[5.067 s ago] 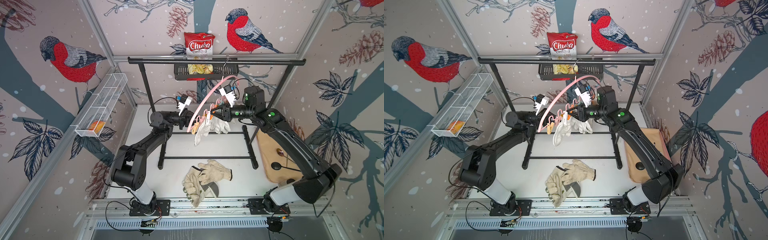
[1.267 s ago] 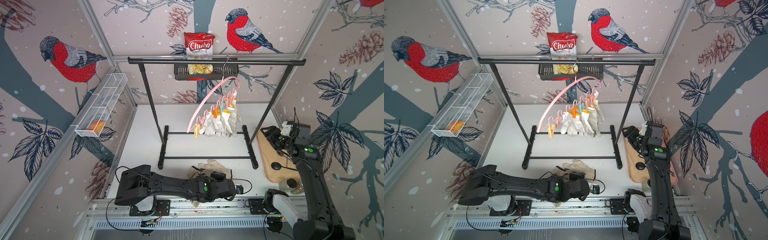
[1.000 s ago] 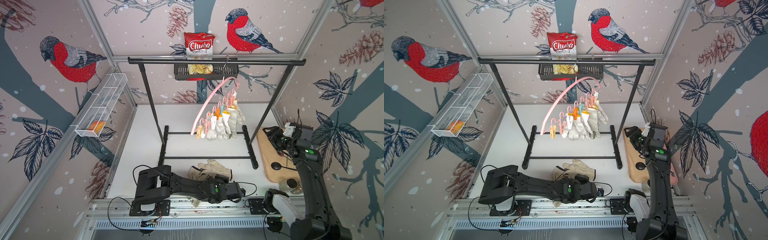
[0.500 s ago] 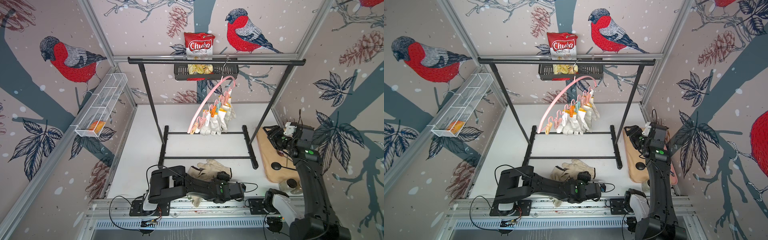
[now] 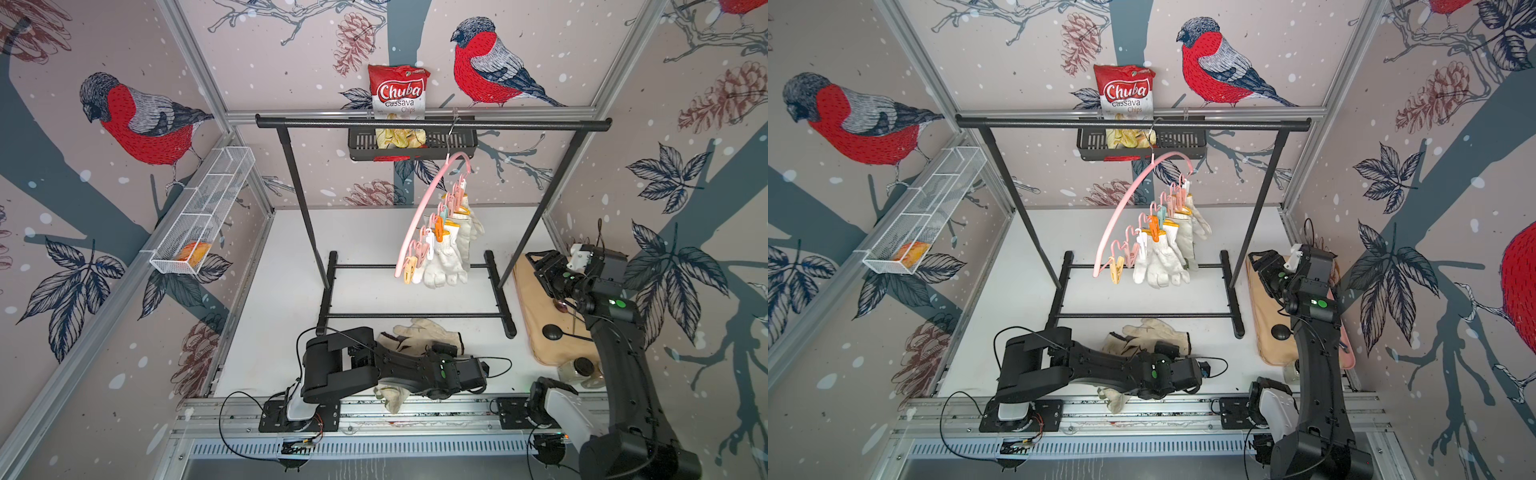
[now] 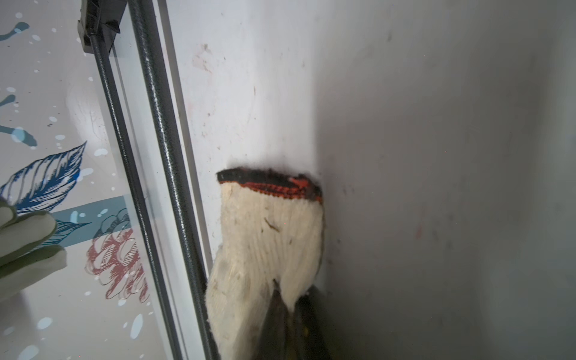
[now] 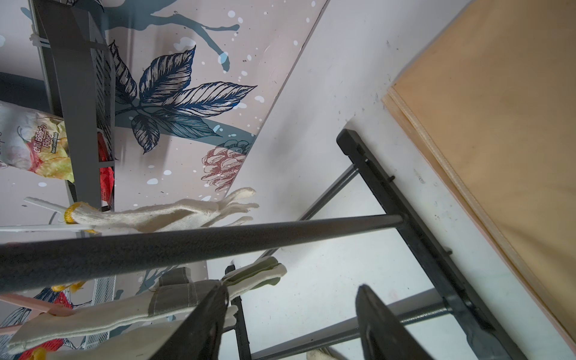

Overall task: Clip the gloves onto a hanger to dry
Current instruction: Pick up the glove from the center of the board.

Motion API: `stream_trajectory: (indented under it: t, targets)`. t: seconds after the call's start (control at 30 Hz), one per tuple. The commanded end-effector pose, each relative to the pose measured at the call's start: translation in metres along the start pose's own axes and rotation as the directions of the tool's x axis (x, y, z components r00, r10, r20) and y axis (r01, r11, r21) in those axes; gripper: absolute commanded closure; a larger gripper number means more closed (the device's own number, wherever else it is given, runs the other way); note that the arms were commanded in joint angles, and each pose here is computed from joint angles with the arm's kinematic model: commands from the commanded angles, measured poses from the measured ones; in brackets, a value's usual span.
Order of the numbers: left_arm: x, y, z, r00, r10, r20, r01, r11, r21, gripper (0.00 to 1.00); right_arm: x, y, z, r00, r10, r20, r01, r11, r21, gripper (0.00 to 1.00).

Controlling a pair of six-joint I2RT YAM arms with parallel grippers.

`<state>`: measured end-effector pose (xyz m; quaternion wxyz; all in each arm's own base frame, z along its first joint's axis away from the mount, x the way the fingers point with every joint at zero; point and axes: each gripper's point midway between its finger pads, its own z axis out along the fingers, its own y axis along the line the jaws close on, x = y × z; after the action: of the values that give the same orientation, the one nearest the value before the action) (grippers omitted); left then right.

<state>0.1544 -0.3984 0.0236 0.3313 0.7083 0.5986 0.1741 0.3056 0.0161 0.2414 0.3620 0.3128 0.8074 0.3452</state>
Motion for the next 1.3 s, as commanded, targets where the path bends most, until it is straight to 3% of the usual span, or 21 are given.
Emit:
stream_trajectory:
  t: [0.0, 0.17, 0.37, 0.6, 0.93, 1.27]
  targets:
    - [-0.017, 0.014, -0.015, 0.992, -0.105, 0.071, 0.102, 0.994, 0.041, 1.00, -0.002, 0.006, -0.001, 1.000, -0.021, 0.004, 0.022, 0.999, -0.025, 0.32]
    - [-0.031, 0.032, -0.038, 0.967, -0.197, 0.158, 0.177, 0.975, 0.133, 1.00, -0.001, 0.006, -0.001, 1.000, -0.018, 0.006, 0.018, 0.999, -0.028, 0.32]
    - [-0.029, 0.040, -0.042, 0.952, -0.249, 0.176, 0.210, 0.954, 0.213, 1.00, 0.001, 0.006, -0.002, 1.000, -0.018, 0.004, 0.018, 0.999, -0.034, 0.33]
    - [-0.026, 0.075, -0.058, 0.897, -0.377, 0.230, 0.318, 0.913, 0.257, 1.00, 0.004, 0.006, 0.000, 1.000, -0.015, -0.013, 0.015, 0.999, -0.045, 0.33]
    - [-0.020, 0.147, -0.099, 0.818, -0.463, 0.342, 0.433, 0.886, 0.162, 1.00, 0.013, 0.003, 0.004, 0.999, -0.015, -0.043, 0.013, 0.999, -0.051, 0.33]
    - [0.003, 0.173, -0.125, 0.742, -0.541, 0.397, 0.550, 0.829, 0.102, 1.00, 0.019, 0.004, 0.004, 0.998, -0.023, -0.056, 0.020, 0.998, -0.059, 0.33]
